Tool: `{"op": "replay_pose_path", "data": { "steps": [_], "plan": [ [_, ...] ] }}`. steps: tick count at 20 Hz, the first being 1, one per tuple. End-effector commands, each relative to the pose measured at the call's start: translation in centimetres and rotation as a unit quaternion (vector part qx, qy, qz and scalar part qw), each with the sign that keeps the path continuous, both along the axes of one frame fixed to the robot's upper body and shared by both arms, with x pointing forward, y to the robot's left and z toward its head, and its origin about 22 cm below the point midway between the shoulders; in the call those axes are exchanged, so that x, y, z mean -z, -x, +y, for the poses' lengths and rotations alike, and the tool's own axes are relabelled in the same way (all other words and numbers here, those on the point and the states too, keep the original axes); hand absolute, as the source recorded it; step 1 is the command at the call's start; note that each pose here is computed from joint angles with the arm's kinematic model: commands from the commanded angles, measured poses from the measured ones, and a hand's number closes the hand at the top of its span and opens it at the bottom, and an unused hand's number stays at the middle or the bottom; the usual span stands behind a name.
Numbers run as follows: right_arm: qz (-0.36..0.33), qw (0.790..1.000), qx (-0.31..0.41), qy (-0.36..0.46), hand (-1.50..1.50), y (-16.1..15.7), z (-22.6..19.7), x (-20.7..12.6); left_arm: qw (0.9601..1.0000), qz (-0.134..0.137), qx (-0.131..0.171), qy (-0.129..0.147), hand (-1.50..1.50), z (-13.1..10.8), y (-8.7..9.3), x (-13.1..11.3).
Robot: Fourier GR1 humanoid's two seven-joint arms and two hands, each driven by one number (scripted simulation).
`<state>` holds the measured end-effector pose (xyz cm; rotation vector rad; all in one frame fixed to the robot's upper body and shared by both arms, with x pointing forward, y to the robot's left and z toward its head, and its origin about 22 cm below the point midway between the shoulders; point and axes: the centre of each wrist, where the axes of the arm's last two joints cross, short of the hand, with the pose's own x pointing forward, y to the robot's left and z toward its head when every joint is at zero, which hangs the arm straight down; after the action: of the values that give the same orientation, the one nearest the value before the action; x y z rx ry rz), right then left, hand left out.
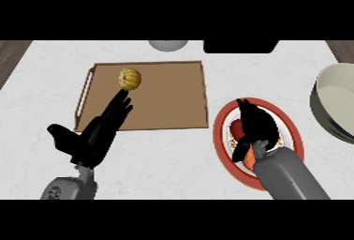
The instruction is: Pick the tomato from the plate and place it in the bowl
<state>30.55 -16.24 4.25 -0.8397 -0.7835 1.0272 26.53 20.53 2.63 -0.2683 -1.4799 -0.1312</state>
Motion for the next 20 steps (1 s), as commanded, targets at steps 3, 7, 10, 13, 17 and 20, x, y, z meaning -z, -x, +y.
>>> {"op": "replay_pose_path", "data": {
  "steps": [3,7,10,13,17,20],
  "plan": [
    [-0.005,1.0,0.002,-0.007,-1.5,-1.1,-1.4,-0.7,0.9999,0.005,-0.003,0.01,0.0,-0.2,0.4,-0.1],
    [-0.034,0.999,-0.035,-0.014,1.5,-0.9,1.8,3.0,1.0,-0.003,0.005,0.002,0.0,0.6,-1.1,1.2],
    [-0.046,0.998,-0.045,-0.018,1.5,-0.8,-0.6,1.7,1.0,-0.003,0.0,0.004,0.0,-0.5,0.2,-0.5],
    [-0.05,0.997,-0.052,-0.007,1.5,-1.7,-2.0,3.6,0.9999,-0.016,0.0,0.001,0.0,0.1,0.4,0.1],
    [-0.053,0.996,-0.065,-0.013,1.5,-1.1,-1.4,3.8,1.0,-0.004,-0.005,-0.001,0.0,-0.2,0.1,2.1],
    [-0.064,0.995,-0.07,0.006,1.5,-1.4,0.7,2.5,0.9999,-0.004,0.002,0.014,0.0,-1.5,1.8,-0.4]
  ]
}}
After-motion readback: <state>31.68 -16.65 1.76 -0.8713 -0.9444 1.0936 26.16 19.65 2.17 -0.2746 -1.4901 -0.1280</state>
